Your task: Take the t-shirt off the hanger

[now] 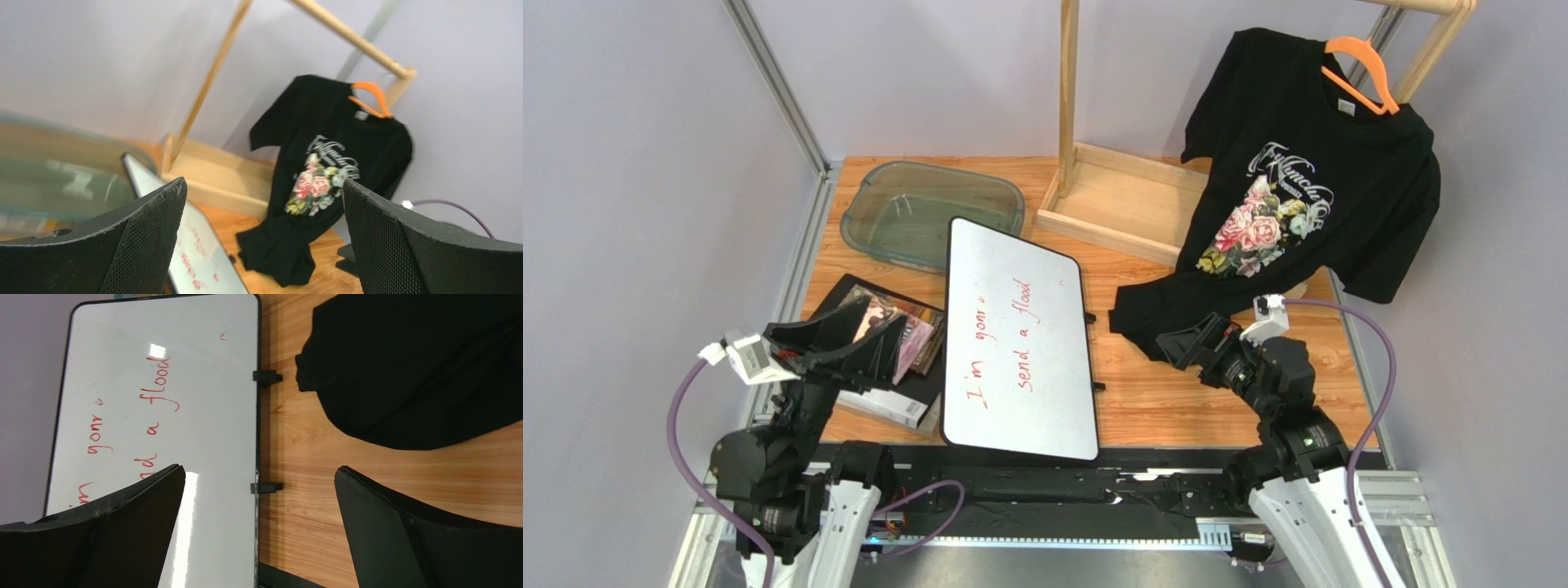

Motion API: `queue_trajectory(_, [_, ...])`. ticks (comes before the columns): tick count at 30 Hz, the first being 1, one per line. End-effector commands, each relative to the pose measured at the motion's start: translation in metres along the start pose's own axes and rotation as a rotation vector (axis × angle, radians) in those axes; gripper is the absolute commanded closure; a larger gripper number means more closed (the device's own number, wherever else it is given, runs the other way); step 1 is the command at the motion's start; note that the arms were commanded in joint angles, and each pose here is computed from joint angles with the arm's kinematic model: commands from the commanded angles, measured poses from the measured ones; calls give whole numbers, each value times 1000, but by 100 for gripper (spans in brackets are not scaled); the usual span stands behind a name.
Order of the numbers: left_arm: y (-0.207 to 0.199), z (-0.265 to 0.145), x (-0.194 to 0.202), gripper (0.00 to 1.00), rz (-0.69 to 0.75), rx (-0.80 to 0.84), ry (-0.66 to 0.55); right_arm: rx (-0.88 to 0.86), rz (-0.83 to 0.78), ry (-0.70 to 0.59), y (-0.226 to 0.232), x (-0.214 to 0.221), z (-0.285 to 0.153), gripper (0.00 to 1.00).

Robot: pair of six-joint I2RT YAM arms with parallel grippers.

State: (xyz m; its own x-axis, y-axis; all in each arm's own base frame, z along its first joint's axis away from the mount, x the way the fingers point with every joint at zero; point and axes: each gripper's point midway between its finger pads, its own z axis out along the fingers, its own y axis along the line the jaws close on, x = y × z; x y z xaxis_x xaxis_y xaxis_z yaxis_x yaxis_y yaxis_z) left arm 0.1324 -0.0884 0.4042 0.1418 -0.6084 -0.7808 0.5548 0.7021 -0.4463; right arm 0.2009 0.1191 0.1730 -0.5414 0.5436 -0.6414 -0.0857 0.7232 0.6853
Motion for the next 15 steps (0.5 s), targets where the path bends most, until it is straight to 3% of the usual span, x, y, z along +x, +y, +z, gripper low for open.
queue_trajectory(1, [60, -11, 27, 0, -155, -376, 114, 133, -36, 4, -20, -3, -7, 0])
queue_trajectory(2, [71, -24, 43, 1, -219, -474, 178, 132, -46, 2, -19, -6, -9, 0])
queue_trajectory(5, [62, -26, 46, 0, -133, -449, 298, 136, -58, 14, -17, -6, -12, 0])
queue_trajectory(7, [53, -29, 48, 1, -116, -422, 353, 135, -47, 39, -15, -4, -12, 0])
queue_trajectory(10, [67, -49, 57, 0, -178, -555, 373, 162, -29, 31, -14, -9, -15, 0])
queue_trajectory(15, [37, -42, 61, 1, -178, -351, 384, 342, -25, -31, -33, -32, -23, 0])
